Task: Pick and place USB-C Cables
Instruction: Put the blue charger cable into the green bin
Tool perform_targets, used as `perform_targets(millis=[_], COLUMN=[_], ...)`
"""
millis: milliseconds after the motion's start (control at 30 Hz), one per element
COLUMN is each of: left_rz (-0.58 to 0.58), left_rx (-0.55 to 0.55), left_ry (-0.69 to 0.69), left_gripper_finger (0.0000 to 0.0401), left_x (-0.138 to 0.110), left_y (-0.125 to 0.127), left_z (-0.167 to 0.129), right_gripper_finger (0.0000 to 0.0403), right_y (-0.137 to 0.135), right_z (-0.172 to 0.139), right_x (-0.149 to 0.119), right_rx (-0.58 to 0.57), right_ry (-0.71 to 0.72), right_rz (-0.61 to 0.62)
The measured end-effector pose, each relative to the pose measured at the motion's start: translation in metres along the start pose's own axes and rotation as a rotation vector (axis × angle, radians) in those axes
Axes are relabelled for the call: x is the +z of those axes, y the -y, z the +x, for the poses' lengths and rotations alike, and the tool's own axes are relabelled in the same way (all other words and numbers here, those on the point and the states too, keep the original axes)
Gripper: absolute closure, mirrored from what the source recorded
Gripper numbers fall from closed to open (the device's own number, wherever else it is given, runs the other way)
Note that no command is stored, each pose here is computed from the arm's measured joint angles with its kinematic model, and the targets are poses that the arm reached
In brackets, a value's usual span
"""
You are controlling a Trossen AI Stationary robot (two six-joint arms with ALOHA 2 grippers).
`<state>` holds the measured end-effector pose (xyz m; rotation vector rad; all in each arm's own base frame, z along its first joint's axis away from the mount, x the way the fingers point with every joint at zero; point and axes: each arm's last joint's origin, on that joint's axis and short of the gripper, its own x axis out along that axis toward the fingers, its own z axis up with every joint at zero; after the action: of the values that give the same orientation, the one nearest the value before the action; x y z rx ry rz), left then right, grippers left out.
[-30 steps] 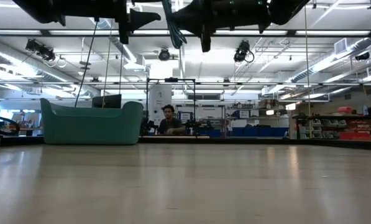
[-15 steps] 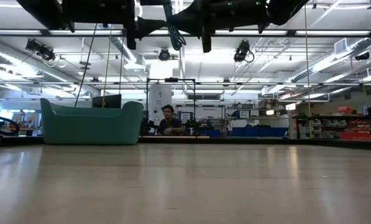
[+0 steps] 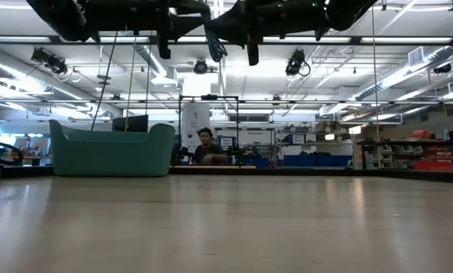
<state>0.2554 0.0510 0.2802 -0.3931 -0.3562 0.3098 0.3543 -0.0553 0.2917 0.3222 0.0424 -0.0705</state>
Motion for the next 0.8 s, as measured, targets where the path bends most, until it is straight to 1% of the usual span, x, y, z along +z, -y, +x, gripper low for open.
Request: perform_targets(millis=[67,167,200,300,400,500,633,733,800], left_rz=[0.04,0.109,0.122,0.17,0.28,0.399,0.542,0.592,0.581], left_rx=[-0.029,-0.066,-0.07,-0.05,-0.008,0.099,0.317,0.504,0.622], left_ry=[0.003,-0.004,-0.012,-0.057,-0.189,-0.342,-0.519,-0.659,-0.752], left_gripper_finger=[0.0314,0.0372,0.038,0.0379,0.0372,0.0376,0.0379,0.0376,0.0372], left_x=[0.004,0.011,0.016,0.037,0.06,0.086,0.118,0.125,0.126], left_y=[0.003,0.008,0.011,0.021,0.032,0.04,0.039,0.023,0.006], left_z=[0.003,0.009,0.011,0.019,0.025,0.027,0.019,0.008,-0.001], right_gripper_finger=[0.0353,0.0337,0.0331,0.0307,0.0279,0.0254,0.0237,0.0235,0.0236], right_y=[-0.001,-0.003,-0.003,0.0,0.003,0.007,0.012,0.014,0.013], right_z=[0.0,0.0,0.0,-0.002,-0.01,-0.02,-0.036,-0.046,-0.051], right_x=[0.0,0.002,0.002,0.003,0.011,0.02,0.031,0.039,0.044], right_rx=[0.004,0.051,0.064,0.069,0.052,0.023,-0.021,-0.04,-0.044], right_ry=[0.001,0.004,0.0,-0.02,-0.016,-0.029,-0.055,-0.053,-0.04], right_rz=[0.0,-0.005,-0.007,-0.001,0.0,0.002,0.011,0.013,0.012])
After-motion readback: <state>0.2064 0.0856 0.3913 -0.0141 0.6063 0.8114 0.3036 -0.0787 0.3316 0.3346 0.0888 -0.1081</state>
